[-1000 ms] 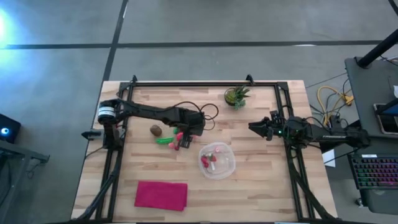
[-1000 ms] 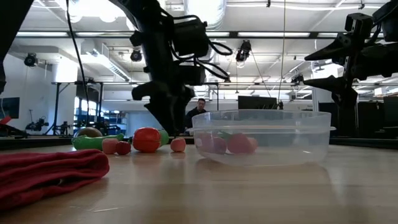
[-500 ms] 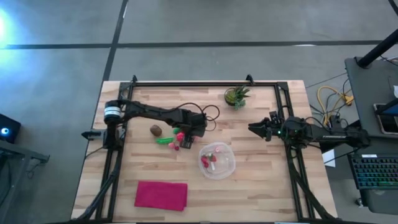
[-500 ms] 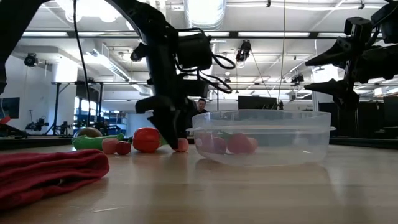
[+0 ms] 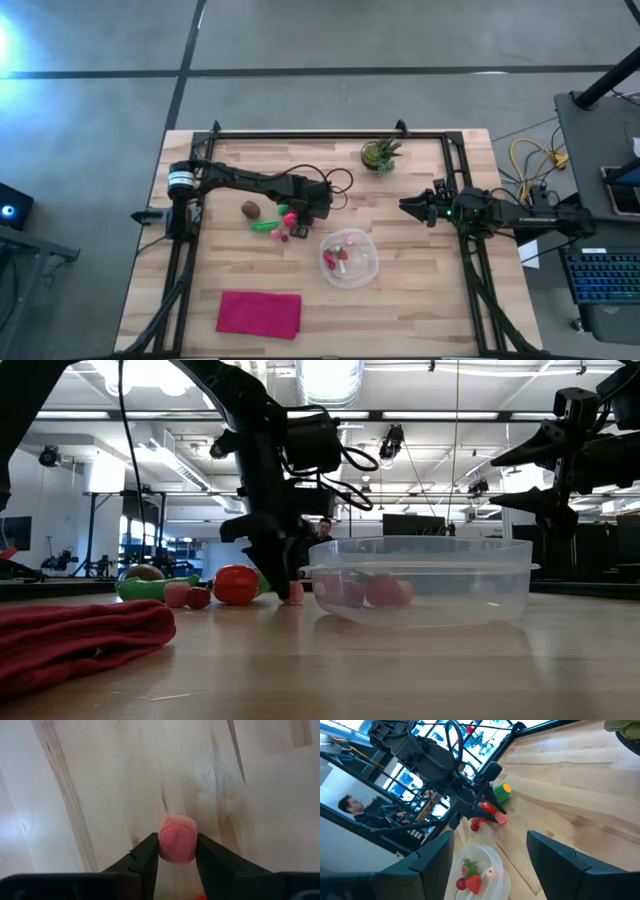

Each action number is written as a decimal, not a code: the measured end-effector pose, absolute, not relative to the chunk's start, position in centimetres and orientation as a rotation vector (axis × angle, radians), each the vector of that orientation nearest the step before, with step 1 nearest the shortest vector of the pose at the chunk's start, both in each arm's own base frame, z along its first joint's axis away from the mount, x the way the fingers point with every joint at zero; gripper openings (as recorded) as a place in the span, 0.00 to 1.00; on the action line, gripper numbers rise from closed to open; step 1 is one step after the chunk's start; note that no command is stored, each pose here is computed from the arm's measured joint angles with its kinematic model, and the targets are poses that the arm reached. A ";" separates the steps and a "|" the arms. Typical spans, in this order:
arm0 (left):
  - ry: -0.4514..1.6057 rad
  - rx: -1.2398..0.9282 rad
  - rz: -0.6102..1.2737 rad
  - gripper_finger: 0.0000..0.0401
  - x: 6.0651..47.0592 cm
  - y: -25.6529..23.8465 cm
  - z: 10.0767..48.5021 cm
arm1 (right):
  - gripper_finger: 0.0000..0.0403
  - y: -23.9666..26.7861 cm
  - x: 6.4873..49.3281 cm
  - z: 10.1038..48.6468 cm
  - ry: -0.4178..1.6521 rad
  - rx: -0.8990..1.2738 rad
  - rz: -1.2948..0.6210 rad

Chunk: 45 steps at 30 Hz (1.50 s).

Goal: Pick and placing Produce into tupperware
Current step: Put the top peach into the transparent bin, then put the tomato into the container

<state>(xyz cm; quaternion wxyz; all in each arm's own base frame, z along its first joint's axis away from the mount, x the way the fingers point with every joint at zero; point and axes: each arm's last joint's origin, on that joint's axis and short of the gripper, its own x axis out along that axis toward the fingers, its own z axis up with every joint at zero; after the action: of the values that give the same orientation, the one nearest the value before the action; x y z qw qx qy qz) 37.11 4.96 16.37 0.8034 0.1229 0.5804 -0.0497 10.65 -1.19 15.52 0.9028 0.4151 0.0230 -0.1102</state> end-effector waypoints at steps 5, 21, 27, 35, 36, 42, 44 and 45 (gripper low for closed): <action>1.231 0.212 -0.065 0.22 37.3 5.0 17.0 | 0.60 -1.2 10.7 15.5 0.047 0.856 -0.228; 0.897 0.145 -0.214 0.21 38.0 0.1 26.4 | 0.60 -1.2 10.7 15.6 0.046 0.859 -0.226; 0.898 0.227 -0.287 0.27 39.3 -4.1 24.2 | 0.60 -1.2 10.7 15.6 0.046 0.859 -0.227; 0.867 0.174 -0.119 0.37 40.7 -4.7 22.9 | 0.60 -1.2 10.7 15.6 0.044 0.872 -0.228; 0.868 0.154 -0.113 0.39 40.7 -4.7 22.9 | 0.60 -1.2 10.7 15.6 0.043 0.873 -0.228; 0.957 0.188 -0.060 0.48 39.8 -4.5 22.7 | 0.60 -1.2 10.7 15.6 0.043 0.875 -0.228; 1.042 0.218 -0.021 0.49 38.3 -4.1 23.7 | 0.60 -1.2 10.7 15.6 0.043 0.875 -0.228; 1.088 0.231 -0.003 0.49 37.5 -3.8 24.1 | 0.60 -1.2 10.7 15.6 0.043 0.876 -0.228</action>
<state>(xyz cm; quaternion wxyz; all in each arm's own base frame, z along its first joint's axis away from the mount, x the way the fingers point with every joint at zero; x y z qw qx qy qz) 37.52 -3.77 24.10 0.8493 0.1096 0.5164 -0.0014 10.66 -1.19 15.56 0.8990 0.4233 0.0209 -0.1101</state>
